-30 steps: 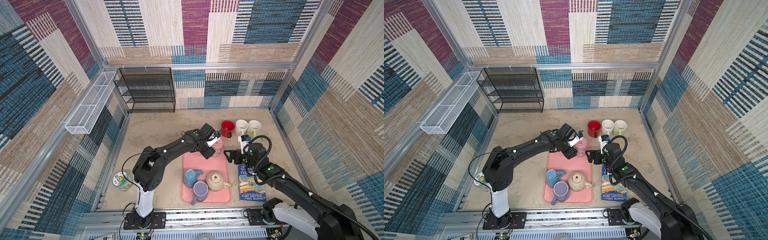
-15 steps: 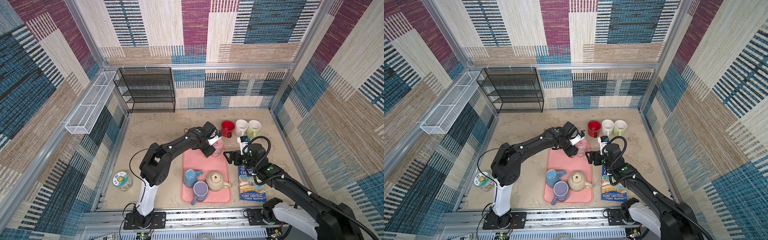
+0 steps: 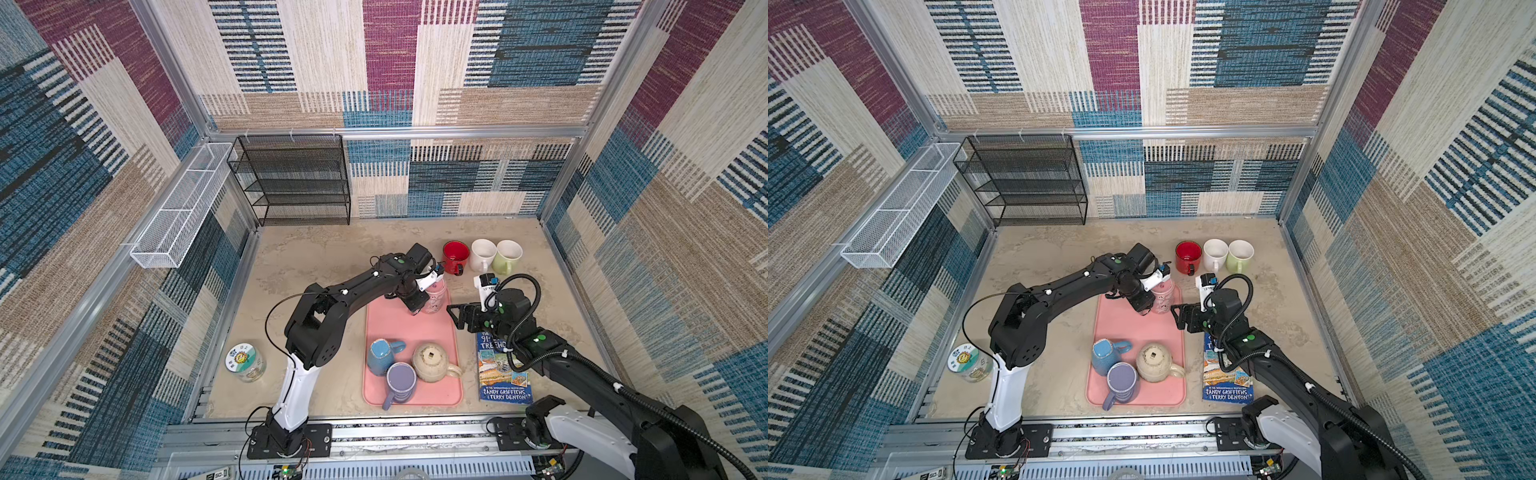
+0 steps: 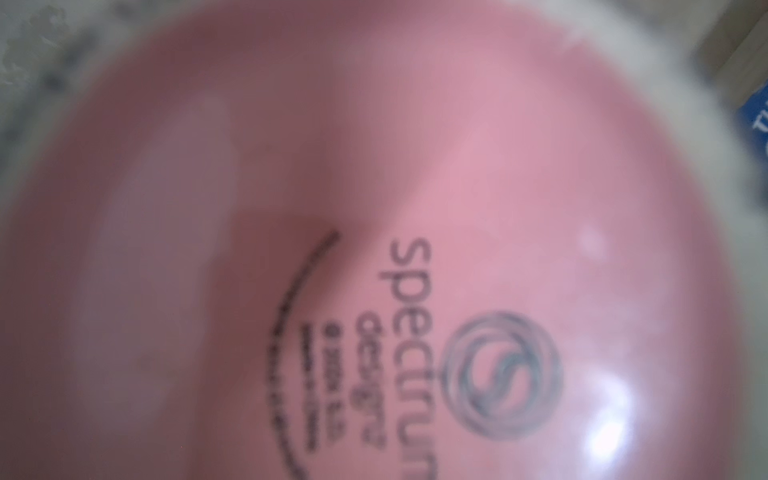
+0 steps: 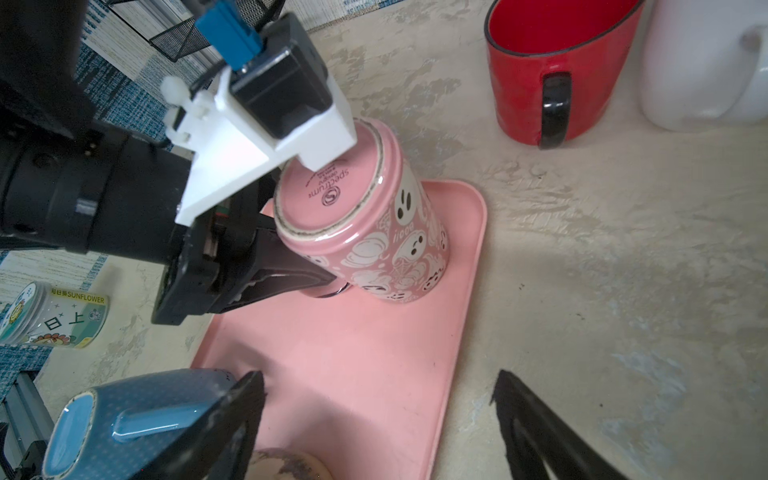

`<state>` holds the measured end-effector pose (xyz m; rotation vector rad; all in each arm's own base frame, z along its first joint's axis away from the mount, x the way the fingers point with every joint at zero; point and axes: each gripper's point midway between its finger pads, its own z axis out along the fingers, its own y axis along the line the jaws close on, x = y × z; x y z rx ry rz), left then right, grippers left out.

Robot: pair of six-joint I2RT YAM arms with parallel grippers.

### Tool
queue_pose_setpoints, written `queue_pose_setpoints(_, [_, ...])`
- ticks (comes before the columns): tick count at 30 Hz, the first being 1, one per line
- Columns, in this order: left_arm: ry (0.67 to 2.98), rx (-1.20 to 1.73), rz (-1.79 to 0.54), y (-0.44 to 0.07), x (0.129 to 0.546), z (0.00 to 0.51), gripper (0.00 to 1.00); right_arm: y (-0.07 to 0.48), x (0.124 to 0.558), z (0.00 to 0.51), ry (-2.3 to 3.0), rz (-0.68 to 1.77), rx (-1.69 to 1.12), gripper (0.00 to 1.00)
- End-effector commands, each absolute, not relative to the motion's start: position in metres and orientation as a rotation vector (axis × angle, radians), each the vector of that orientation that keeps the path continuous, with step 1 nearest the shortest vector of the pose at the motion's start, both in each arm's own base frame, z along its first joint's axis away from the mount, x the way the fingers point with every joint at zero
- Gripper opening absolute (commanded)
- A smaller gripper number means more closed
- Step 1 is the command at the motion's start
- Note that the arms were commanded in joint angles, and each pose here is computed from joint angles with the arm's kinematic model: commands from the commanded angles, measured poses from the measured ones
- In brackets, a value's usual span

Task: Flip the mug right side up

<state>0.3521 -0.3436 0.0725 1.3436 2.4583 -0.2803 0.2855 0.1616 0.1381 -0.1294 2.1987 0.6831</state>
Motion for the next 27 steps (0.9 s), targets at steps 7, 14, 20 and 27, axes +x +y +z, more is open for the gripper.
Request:
queue_pose_setpoints(7, [2.449,1.373,-0.295,-0.345,0.350,0.073,0.21,0.164,0.288,0.142,2.172,0.696,-0.138,0.88])
queue_pose_setpoints(14, [2.448,1.363,-0.310,-0.347,0.350,0.077,0.00,0.163,0.287,0.142,2.173,0.696,-0.136,0.88])
queue_pose_setpoints(20, [2.454,1.332,-0.338,-0.349,0.348,0.083,0.00,0.163,0.286,0.142,2.172,0.698,-0.137,0.88])
queue_pose_setpoints(27, [2.426,1.269,-0.444,-0.354,0.345,0.108,0.00,0.168,0.283,0.147,2.154,0.737,-0.160,0.88])
